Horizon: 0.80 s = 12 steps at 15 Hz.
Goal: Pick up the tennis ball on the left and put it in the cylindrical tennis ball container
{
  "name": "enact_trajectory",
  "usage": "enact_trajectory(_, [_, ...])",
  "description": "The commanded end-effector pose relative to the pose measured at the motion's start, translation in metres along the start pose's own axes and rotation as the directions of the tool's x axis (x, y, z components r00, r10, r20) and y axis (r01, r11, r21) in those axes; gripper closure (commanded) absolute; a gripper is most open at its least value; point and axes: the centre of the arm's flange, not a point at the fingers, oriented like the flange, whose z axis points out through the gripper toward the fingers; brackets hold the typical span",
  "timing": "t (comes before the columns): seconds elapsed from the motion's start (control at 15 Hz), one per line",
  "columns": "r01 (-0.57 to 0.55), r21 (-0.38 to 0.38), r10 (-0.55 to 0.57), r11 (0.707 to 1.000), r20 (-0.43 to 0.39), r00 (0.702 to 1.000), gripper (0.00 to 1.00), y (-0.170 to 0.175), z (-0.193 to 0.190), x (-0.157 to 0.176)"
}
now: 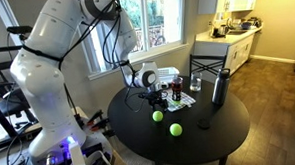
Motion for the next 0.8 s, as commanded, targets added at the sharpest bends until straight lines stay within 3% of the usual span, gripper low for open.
enact_trajectory(0.0, [-0.011,-0.018,0.011,1.000,0.011,1.000,0.00,0.001,0.013,-0.001])
enact_trajectory(0.73, [-0.008,0.001,0.008,1.000,0.056,0.998,0.00,-0.011,0.021,-0.005])
